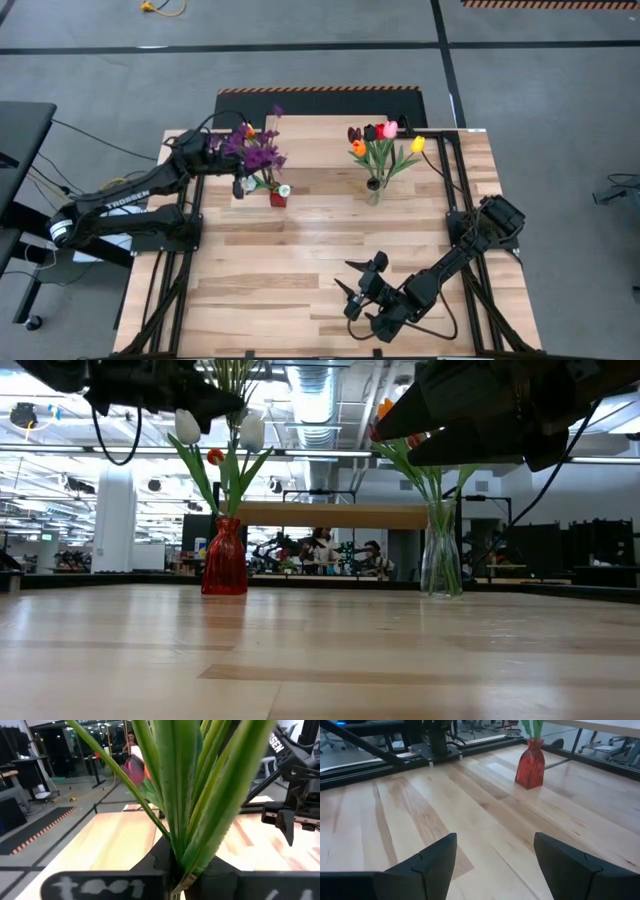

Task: Pick and place flowers into a vace then onto a shelf
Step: Put the purple flowers into the red vase

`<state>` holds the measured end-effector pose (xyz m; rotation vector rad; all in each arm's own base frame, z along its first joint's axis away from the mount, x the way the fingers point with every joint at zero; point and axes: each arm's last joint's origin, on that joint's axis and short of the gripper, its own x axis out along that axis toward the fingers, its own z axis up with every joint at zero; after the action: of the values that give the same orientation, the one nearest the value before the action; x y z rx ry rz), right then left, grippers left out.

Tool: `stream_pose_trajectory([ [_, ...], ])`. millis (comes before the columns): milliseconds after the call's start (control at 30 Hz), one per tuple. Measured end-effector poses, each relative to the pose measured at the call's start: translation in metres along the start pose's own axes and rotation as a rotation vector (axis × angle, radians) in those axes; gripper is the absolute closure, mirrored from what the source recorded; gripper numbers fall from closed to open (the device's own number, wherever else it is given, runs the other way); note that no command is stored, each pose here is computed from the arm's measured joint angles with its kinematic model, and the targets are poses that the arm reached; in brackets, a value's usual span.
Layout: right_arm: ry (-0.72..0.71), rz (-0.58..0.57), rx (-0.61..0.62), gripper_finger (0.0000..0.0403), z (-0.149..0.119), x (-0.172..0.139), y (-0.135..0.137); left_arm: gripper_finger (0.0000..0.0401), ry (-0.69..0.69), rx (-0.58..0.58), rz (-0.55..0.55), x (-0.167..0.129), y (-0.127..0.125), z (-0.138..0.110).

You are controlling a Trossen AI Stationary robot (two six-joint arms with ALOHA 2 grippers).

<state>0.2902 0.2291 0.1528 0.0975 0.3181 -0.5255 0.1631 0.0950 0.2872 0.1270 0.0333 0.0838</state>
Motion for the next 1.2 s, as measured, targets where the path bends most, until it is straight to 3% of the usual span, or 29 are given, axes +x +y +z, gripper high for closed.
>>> stream_pose_trajectory([
  [433, 0.001, 0.000, -0.001, 0.0143, 0.000, 0.000, 0.000, 0.0401, 0.008, -0.028, -0.002, -0.001, -0.002, -0.014],
  [967, 0.002, 0.001, 0.000, 0.0143, 0.000, 0.000, 0.000, 0.0382, 0.008, -0.058, 0.030, 0.000, -0.002, -0.014],
  [1200, 0.002, 0.001, 0.000, 0.0143, 0.000, 0.000, 0.000, 0.0396, -0.011, -0.034, 0.062, 0.003, -0.007, -0.011],
])
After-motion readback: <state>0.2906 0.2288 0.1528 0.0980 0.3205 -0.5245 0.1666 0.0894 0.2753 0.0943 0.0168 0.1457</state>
